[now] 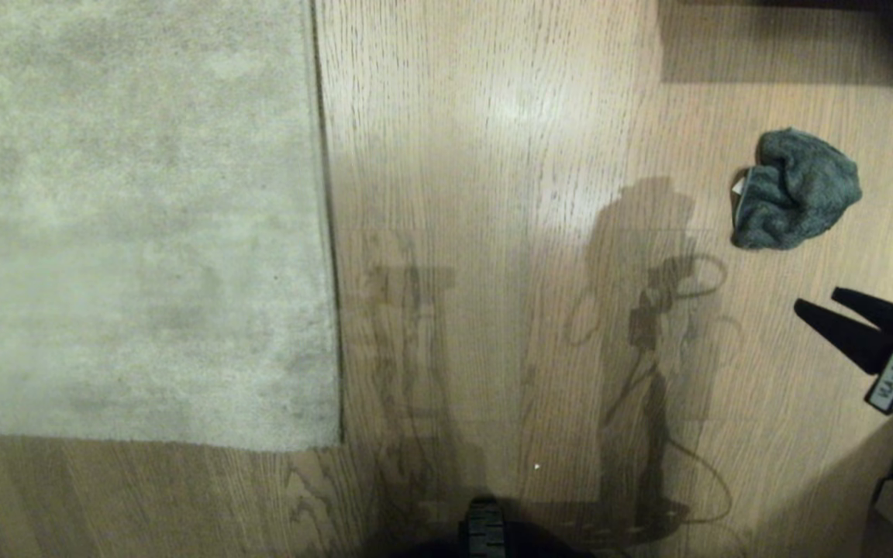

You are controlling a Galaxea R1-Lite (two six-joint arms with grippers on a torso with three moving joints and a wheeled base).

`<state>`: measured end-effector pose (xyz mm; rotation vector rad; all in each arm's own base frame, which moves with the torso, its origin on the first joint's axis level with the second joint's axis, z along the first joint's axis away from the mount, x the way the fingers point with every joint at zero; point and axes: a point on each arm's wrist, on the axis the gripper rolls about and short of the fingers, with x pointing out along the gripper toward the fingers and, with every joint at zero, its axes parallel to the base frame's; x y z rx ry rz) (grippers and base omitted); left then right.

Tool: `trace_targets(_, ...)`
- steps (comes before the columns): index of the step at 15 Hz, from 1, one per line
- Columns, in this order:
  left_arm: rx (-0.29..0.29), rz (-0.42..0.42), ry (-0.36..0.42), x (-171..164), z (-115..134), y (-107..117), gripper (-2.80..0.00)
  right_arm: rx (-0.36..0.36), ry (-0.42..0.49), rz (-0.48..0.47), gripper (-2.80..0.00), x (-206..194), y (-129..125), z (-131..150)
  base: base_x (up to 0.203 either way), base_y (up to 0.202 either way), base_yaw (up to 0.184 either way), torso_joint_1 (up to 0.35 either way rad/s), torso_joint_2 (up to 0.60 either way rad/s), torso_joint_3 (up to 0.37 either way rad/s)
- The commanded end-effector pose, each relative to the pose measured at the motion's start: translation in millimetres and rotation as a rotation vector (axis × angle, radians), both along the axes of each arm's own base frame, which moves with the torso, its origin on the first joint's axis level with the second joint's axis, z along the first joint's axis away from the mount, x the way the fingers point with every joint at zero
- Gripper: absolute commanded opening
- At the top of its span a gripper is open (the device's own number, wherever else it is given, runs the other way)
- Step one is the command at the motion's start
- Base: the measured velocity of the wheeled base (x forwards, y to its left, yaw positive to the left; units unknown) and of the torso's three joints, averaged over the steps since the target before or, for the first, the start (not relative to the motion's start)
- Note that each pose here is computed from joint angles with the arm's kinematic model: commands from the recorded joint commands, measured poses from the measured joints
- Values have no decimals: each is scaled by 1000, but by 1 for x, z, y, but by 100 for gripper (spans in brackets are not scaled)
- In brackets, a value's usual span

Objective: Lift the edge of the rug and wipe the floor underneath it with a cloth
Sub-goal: Pick up the rag

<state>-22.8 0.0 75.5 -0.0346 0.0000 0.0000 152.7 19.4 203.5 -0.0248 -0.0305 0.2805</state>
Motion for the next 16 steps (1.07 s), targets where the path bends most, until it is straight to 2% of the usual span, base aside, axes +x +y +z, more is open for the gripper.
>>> trace_targets(1, -1, -1, 0, 0, 0, 0, -280, -6, 28, 1, 0, 40, 3, -10, 0, 0, 0, 0, 0, 0)
trace_targets(3, -1, 0, 0, 0, 0, 0, -280, -1, -20, -27, 0, 64, -2, -8, 0, 0, 0, 0, 0, 0)
trace_targets(6, -1, 0, 0, 0, 0, 0, -280, 3, -105, -122, 0, 92, -24, -3, 0, 0, 0, 0, 0, 0)
trace_targets(9, -1, 0, 0, 0, 0, 0, -280, -4, -152, -181, 0, 113, -40, 7, 0, 0, 0, 0, 0, 0)
trace_targets(16, -1, 0, 0, 0, 0, 0, -280, -30, -207, -250, 0, 146, -64, 6, 0, 0, 0, 0, 0, 0)
